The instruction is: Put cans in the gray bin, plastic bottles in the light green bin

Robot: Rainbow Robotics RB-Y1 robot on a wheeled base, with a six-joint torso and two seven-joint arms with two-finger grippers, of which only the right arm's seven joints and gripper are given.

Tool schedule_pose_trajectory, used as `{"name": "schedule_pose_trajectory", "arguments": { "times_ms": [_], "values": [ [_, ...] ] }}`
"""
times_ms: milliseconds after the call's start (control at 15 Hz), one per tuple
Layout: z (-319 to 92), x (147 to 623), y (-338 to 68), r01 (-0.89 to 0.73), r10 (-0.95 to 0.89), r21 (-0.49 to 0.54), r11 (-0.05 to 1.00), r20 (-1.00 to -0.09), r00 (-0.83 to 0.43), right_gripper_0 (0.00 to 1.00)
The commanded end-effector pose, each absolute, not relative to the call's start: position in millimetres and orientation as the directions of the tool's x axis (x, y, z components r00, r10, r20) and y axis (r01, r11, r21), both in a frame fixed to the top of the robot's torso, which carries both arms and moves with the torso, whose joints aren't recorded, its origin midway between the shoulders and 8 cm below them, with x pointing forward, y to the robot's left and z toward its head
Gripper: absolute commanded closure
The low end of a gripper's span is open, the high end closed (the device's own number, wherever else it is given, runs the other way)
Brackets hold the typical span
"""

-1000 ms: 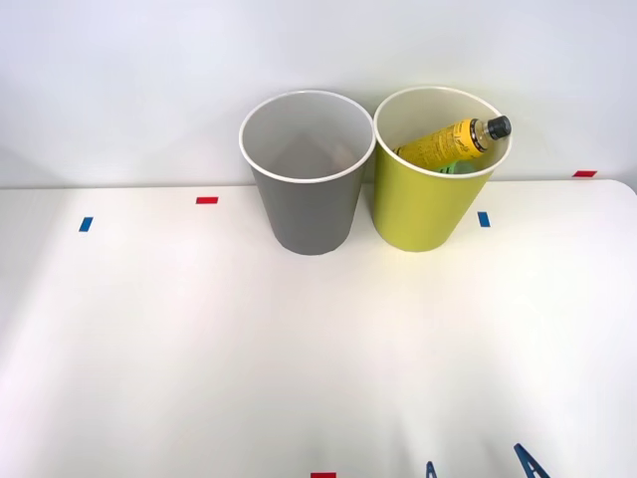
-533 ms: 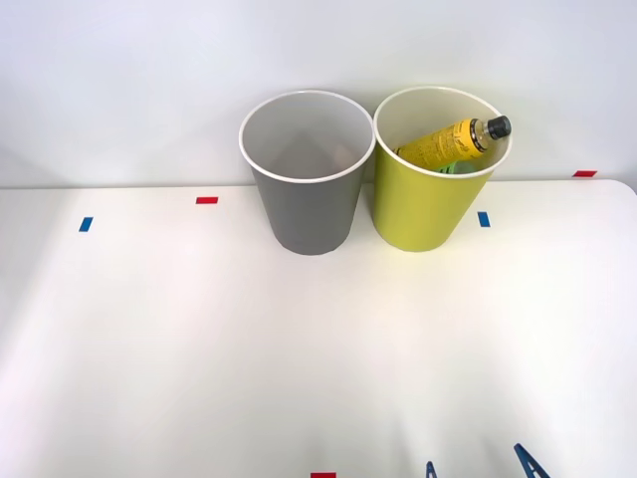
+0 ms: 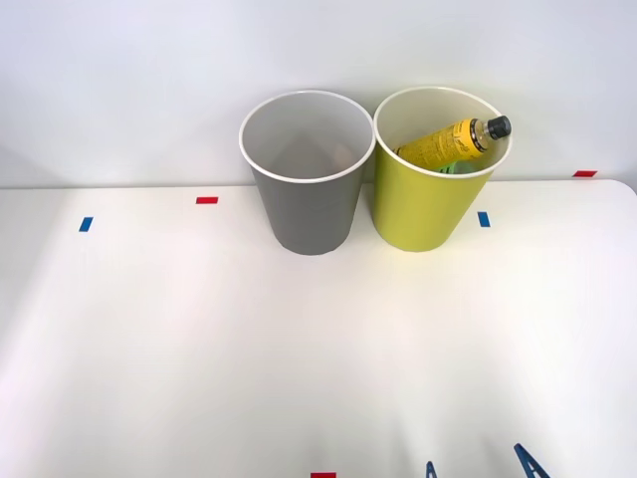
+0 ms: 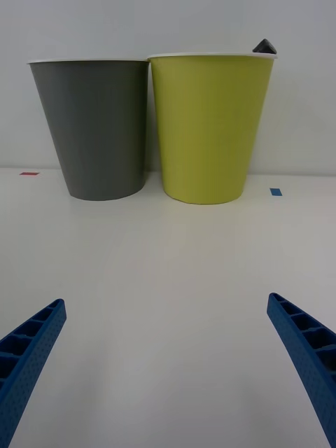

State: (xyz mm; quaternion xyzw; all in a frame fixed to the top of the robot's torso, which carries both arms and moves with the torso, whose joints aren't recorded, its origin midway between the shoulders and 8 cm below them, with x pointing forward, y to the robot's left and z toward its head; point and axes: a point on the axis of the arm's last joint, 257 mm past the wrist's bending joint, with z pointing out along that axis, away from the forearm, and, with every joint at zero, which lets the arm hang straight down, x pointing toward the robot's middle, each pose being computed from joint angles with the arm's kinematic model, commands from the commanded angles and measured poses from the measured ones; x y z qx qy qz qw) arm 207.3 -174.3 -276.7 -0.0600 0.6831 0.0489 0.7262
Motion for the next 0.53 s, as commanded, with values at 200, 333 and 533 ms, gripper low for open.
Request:
{"name": "schedule_pose_trajectory", "arguments": {
  "times_ms": [200, 333, 533],
  "values": [
    [-276.8, 207.3, -174.3, -0.153, -0.011, -0.02, 0.988, -0.998, 0.062, 0.0],
    [-276.8, 207.3, -174.3, -0.153, -0.011, -0.02, 0.988, -0.998, 0.062, 0.0],
    [-276.8, 207.3, -174.3, -0.153, -0.011, -0.02, 0.988, -0.998, 0.062, 0.0]
  ]
}}
